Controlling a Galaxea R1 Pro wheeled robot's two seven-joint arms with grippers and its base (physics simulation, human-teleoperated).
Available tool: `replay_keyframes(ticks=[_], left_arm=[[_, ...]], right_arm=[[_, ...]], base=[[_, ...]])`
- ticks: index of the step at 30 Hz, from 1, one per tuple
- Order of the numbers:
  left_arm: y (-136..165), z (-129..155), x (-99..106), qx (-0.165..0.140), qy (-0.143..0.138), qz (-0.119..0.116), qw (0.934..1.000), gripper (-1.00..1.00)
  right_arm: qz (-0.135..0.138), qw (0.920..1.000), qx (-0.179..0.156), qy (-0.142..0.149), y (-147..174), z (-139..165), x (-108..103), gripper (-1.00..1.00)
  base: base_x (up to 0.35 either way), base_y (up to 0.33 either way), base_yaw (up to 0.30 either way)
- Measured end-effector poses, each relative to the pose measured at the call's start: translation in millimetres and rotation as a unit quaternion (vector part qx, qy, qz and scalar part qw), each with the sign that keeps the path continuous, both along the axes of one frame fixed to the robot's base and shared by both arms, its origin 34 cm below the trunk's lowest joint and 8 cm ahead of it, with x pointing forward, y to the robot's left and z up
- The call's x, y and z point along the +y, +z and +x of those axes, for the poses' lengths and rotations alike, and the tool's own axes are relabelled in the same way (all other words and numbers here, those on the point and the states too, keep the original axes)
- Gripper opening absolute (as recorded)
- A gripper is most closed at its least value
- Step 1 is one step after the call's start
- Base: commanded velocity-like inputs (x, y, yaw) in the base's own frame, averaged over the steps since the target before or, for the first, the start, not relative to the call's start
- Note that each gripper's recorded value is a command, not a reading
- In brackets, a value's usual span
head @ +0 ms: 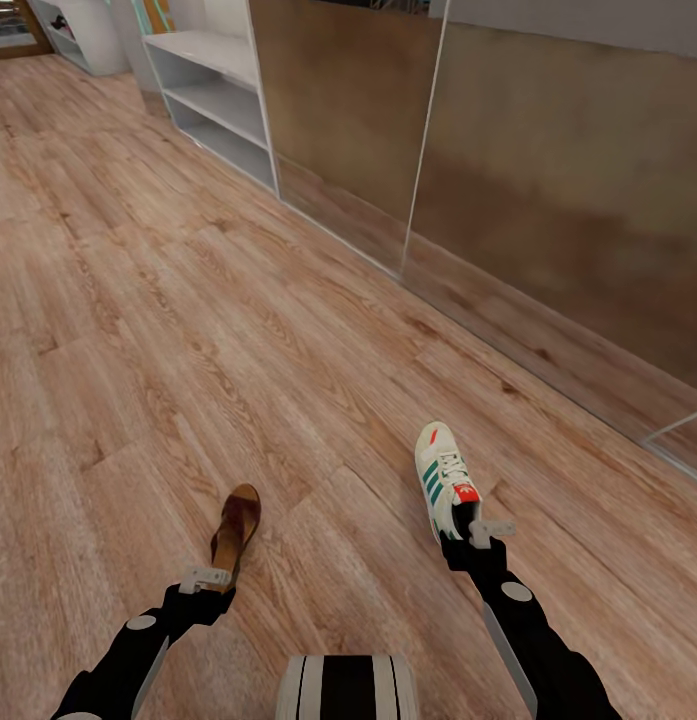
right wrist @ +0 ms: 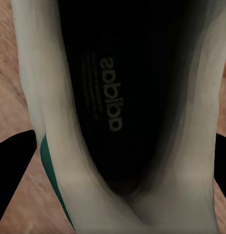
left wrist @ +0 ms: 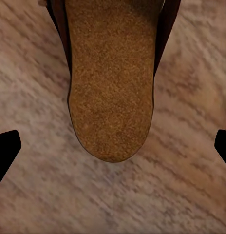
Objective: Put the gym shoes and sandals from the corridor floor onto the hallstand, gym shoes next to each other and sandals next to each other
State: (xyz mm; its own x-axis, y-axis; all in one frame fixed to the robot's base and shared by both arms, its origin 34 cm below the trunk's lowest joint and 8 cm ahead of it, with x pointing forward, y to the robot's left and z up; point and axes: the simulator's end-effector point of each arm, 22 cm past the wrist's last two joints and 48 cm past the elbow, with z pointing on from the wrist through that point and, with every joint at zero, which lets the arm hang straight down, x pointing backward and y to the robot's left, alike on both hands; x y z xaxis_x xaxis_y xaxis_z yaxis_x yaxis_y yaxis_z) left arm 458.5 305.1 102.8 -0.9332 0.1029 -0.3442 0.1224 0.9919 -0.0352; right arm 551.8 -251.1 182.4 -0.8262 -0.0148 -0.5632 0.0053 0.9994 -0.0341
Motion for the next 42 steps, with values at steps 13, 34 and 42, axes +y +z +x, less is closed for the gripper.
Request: replay_keyframes(ticks=[13, 34, 42], left_arm=[[-17.8, -19.0, 2.1, 0.023, 0.0, 0.001, 0.9997, 1.0], [-18.0, -18.3, 3.7, 0.023, 0.0, 0.003, 0.9997, 1.0], [-22.6, -23.3, 3.4, 0.029, -0.001, 0.003, 0.9996, 1.0]], right_arm=[[0.0, 0.9997, 0.023, 0.001, -22.3, -15.4, 0.5, -1.0], [0.024, 0.9994, -0.017, 0.016, 85.4, 72.0, 25.1, -1.0], [0.072, 0.996, 0.003, 0.053, 74.2, 64.8, 52.5, -1.0]], base=[[0.0, 0.0, -0.004], [0.0, 0.0, 0.0], [0.0, 0.0, 0.0]])
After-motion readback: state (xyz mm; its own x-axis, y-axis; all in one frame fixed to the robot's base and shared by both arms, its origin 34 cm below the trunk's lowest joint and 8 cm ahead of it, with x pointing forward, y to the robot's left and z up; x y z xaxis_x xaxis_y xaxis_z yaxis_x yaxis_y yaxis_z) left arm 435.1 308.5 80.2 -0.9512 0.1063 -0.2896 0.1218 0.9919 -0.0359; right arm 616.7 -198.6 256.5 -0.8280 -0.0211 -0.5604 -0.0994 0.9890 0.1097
